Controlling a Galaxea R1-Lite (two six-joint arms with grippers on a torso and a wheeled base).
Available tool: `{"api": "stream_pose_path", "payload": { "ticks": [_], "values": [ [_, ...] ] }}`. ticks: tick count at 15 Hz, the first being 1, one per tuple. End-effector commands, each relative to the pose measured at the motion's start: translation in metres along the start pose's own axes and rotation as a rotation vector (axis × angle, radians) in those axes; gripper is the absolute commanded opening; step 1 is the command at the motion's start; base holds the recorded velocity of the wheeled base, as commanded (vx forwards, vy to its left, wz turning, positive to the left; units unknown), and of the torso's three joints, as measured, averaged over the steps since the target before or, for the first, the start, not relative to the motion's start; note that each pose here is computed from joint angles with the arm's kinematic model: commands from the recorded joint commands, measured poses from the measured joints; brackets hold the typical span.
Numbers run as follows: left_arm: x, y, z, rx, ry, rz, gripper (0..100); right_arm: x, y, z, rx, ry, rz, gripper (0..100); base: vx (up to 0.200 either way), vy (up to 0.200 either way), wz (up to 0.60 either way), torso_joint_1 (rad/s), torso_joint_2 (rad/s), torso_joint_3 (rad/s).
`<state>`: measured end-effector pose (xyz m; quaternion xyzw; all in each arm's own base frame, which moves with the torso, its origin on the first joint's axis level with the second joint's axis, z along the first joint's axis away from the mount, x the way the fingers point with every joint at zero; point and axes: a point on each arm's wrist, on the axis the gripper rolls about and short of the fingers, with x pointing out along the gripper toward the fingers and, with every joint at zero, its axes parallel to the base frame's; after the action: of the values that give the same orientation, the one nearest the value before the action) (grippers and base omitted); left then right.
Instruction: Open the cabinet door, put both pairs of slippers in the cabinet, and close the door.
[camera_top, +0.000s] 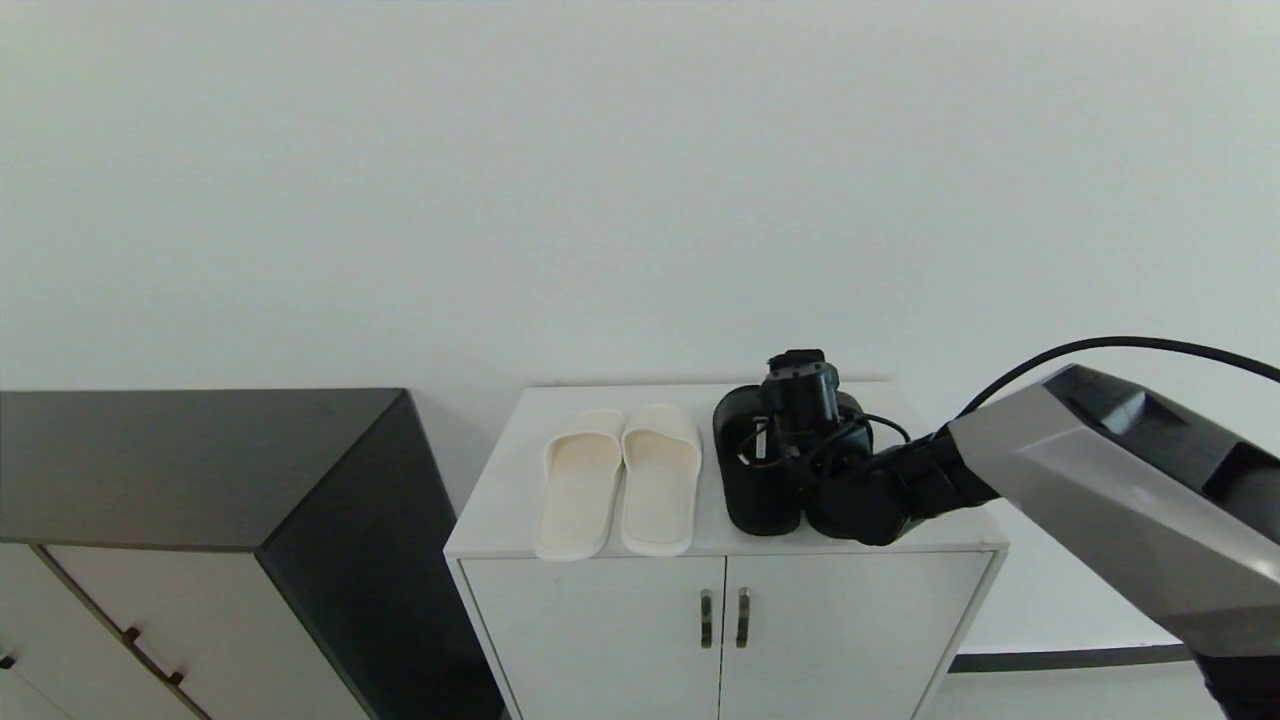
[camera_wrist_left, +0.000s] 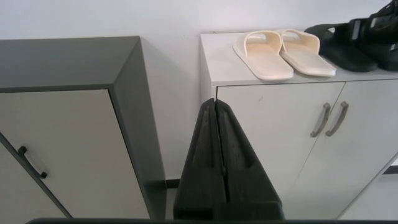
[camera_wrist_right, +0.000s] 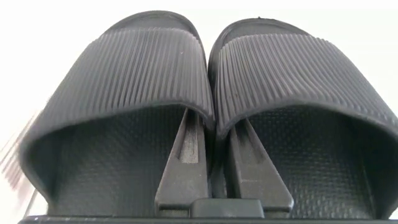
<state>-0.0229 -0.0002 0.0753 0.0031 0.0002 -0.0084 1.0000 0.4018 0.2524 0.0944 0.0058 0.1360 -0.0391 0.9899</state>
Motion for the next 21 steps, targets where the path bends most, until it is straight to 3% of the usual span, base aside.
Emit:
{"api": "stream_pose_path", "payload": {
  "ticks": [1,6,10,13,18,21],
  "values": [
    [0.000,0.000,0.000,0.000,0.001,0.000,0,-0.042,-0.011,0.032,0.017,-0.030,0.039,0,0.000,0.000,0.00,0.000,0.00,0.000],
    [0.000,0.000,0.000,0.001,0.001,0.000,0,-0.126,-0.027,0.024,-0.018,-0.008,0.256,0,0.000,0.000,0.00,0.000,0.00,0.000],
    [0.000,0.000,0.000,0.003,0.001,0.000,0,-0.199,-0.075,0.002,-0.091,0.067,0.574,0,0.000,0.000,0.00,0.000,0.00,0.000],
    [0.000,0.000,0.000,0.003,0.001,0.000,0,-0.233,-0.096,-0.007,-0.149,0.075,0.696,0,0.000,0.000,0.00,0.000,0.00,0.000],
    [0.000,0.000,0.000,0.001,0.001,-0.002,0,-0.236,-0.099,-0.007,-0.151,0.080,0.740,0,0.000,0.000,0.00,0.000,0.00,0.000],
    [0.000,0.000,0.000,0.000,0.001,0.000,0,-0.231,-0.095,-0.016,-0.169,0.121,0.758,0,-0.200,0.000,0.00,0.001,0.00,0.004]
  ]
}}
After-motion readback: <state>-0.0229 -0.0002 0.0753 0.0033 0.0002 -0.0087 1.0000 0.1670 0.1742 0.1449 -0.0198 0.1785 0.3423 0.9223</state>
